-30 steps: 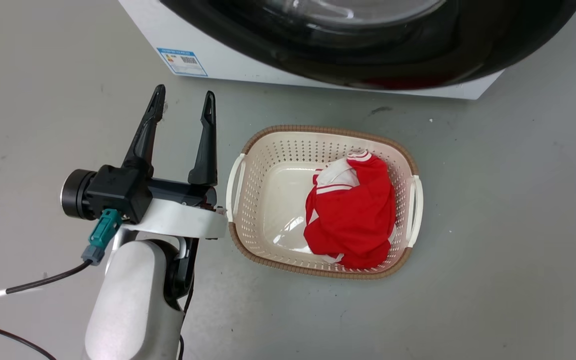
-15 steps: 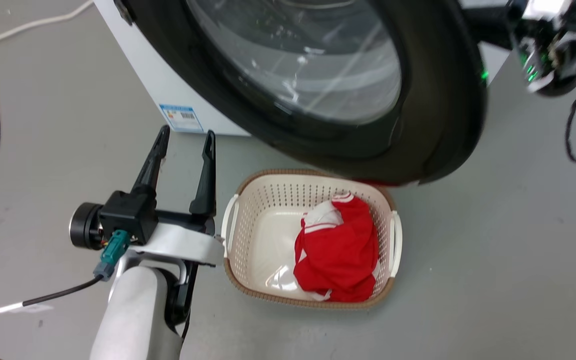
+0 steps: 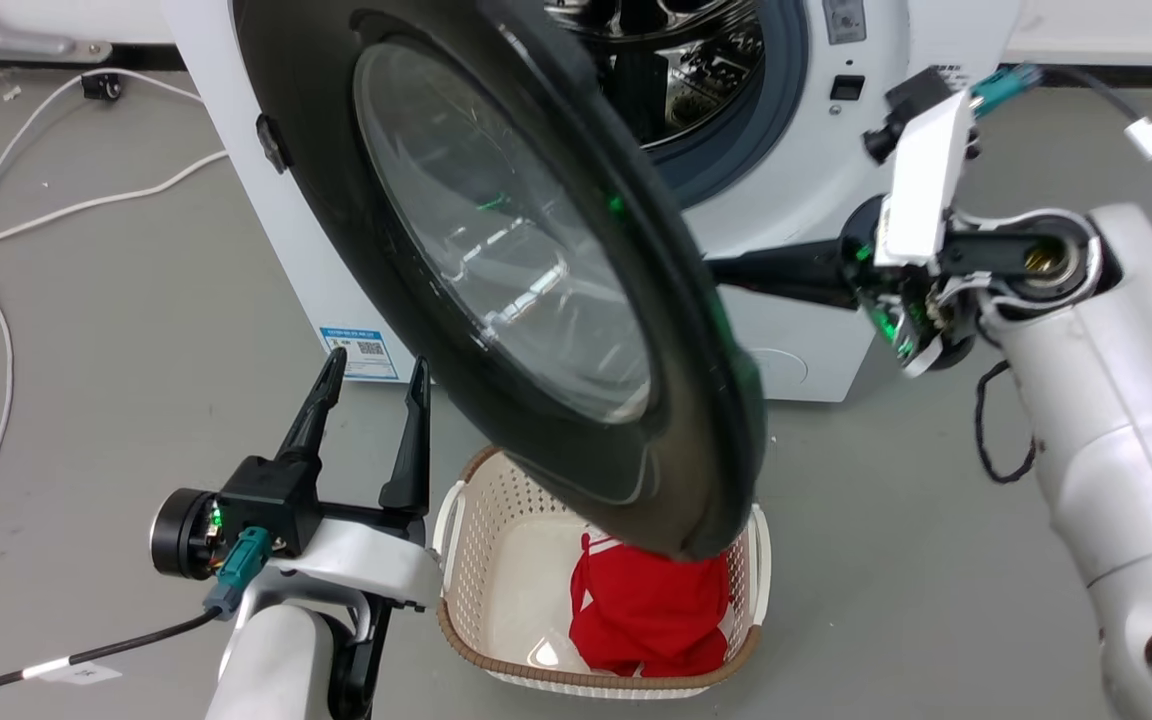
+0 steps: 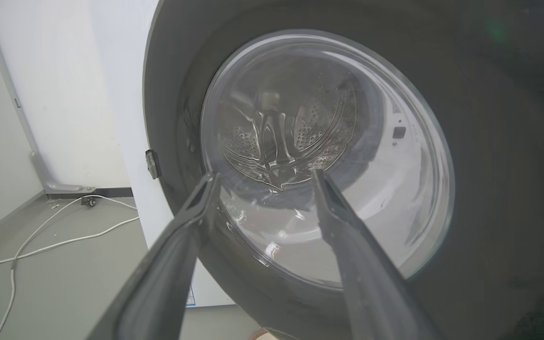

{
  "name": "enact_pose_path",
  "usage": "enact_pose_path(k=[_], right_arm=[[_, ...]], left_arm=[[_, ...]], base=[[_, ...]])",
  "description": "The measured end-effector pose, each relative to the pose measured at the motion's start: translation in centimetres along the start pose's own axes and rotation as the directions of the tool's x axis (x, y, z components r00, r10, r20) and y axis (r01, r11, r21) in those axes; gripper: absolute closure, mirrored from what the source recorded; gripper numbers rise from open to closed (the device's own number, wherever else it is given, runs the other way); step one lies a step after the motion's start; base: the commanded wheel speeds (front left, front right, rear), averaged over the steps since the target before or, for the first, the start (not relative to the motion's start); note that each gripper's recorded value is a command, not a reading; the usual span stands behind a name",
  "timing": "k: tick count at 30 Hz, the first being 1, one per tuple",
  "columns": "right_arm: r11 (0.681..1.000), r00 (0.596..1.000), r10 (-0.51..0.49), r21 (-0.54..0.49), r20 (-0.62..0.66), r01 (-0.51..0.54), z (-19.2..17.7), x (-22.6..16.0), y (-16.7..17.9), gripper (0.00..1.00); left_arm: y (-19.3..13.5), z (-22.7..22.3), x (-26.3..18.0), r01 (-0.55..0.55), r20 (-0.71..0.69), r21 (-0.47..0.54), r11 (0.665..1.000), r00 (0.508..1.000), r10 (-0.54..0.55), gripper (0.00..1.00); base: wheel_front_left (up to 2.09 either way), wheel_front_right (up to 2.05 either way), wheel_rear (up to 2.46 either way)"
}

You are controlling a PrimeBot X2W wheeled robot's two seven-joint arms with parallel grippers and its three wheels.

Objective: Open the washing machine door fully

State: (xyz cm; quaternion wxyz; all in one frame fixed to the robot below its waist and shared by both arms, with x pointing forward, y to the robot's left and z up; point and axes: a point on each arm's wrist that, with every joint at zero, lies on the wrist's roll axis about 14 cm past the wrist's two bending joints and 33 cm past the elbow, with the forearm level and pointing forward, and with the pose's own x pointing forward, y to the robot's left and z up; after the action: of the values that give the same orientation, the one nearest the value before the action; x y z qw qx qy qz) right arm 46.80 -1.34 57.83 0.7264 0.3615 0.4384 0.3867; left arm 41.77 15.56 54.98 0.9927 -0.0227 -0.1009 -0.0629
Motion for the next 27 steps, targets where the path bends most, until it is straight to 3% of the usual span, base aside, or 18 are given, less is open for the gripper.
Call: enact_pose_path(k=[10, 20, 25, 26, 27], right_arm=[[0.994, 0.99, 0.109, -0.008, -0.09, -0.11, -4.0, 1.3, 2.2, 1.0], [0.988, 0.98, 0.153, -0.003, -0.125, -0.154, -6.3, 2.0, 2.6, 1.0], [0.982, 0.982, 0.187, 0.02, 0.015, -0.187, -4.7, 1.4, 2.6, 1.0], [0.98, 0.979, 0.193, 0.028, 0.065, -0.195, -4.2, 1.2, 2.5, 1.0], [0.975, 0.961, 0.199, 0.058, 0.192, -0.213, -2.8, 0.2, 1.9, 1.0]], left_arm=[[-0.6, 0.4, -0.3, 0.02, 0.006, -0.003, 1.0, 1.0, -0.02, 0.0], [-0.7, 0.3, -0.6, 0.021, 0.002, -0.012, 1.0, 1.0, -0.021, 0.0], [-0.7, 0.2, -0.7, 0.02, 0.001, -0.014, 1.0, 1.0, -0.02, 0.0], [-0.7, 0.2, -0.8, 0.02, 0.001, -0.015, 1.0, 1.0, -0.02, 0.0], [-0.7, 0.3, -0.8, 0.019, 0.002, -0.017, 1.0, 1.0, -0.019, 0.0]], base=[[0.0, 0.0, 0.0], [0.0, 0.0, 0.0], [0.0, 0.0, 0.0], [0.0, 0.0, 0.0], [0.0, 0.0, 0.0]])
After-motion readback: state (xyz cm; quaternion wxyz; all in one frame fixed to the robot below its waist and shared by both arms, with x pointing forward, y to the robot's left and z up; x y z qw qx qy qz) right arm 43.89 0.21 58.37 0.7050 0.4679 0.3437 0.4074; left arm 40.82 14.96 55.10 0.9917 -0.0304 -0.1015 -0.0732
